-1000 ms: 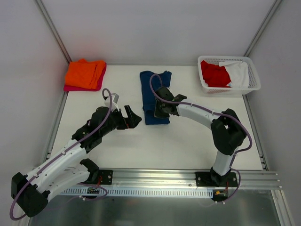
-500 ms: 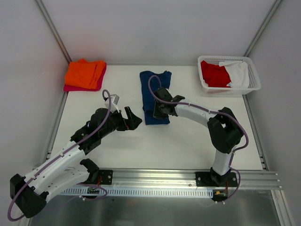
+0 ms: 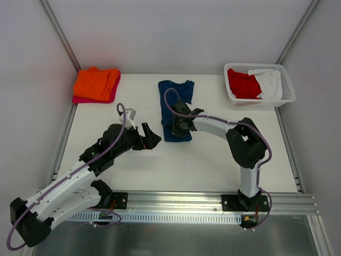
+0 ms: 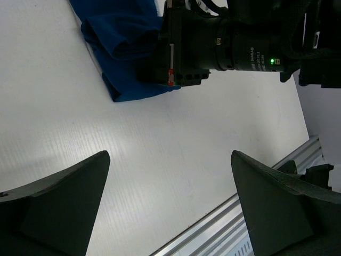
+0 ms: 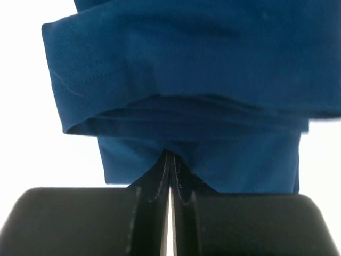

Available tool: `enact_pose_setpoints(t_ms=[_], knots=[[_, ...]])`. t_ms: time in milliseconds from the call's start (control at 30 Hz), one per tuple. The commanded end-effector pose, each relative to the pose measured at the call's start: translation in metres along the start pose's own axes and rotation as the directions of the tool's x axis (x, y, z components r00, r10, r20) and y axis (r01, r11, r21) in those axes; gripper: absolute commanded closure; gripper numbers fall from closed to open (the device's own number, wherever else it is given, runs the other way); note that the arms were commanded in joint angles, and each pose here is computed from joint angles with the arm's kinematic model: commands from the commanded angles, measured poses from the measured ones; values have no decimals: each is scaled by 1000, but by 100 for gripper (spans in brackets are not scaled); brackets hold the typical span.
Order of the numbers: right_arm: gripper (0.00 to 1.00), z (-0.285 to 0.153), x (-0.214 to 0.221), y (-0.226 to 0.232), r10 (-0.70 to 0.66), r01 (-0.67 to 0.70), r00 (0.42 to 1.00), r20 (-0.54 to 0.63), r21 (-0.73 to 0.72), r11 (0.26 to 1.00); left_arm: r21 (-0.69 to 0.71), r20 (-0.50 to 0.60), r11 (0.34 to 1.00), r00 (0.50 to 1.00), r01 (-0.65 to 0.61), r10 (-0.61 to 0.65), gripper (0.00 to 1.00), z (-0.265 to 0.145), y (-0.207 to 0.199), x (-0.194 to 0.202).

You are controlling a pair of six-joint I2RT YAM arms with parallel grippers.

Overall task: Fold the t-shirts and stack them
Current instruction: Fold the folded rectangular tshirt in 1/3 of the way

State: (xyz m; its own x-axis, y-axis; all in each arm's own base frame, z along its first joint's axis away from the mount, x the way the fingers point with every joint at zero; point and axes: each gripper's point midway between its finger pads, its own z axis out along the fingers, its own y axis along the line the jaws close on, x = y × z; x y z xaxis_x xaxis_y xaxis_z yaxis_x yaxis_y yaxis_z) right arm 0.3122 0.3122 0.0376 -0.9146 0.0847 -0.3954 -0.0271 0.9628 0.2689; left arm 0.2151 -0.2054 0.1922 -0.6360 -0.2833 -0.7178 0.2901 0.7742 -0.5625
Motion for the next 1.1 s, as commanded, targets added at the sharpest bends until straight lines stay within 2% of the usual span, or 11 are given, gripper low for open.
enact_pose_setpoints(t_ms=[0, 200, 467, 1067], knots=[[100, 2, -19, 18, -3, 4, 1000, 29, -45, 999, 13, 33, 1000, 999, -8, 8, 1, -4, -8, -10], [100, -11, -39, 37, -6, 10, 998, 55, -80, 997, -2, 21, 1000, 1000, -9, 9, 1, 0, -6, -7], [99, -33, -50, 35, -21, 27, 996, 91, -74, 997, -18, 19, 1000, 1000, -16, 16, 1, 2, -4, -6], [100, -18, -40, 14, 6, -4, 999, 49, -47, 999, -27, 14, 1000, 1000, -15, 15, 1, 5, -3, -4]])
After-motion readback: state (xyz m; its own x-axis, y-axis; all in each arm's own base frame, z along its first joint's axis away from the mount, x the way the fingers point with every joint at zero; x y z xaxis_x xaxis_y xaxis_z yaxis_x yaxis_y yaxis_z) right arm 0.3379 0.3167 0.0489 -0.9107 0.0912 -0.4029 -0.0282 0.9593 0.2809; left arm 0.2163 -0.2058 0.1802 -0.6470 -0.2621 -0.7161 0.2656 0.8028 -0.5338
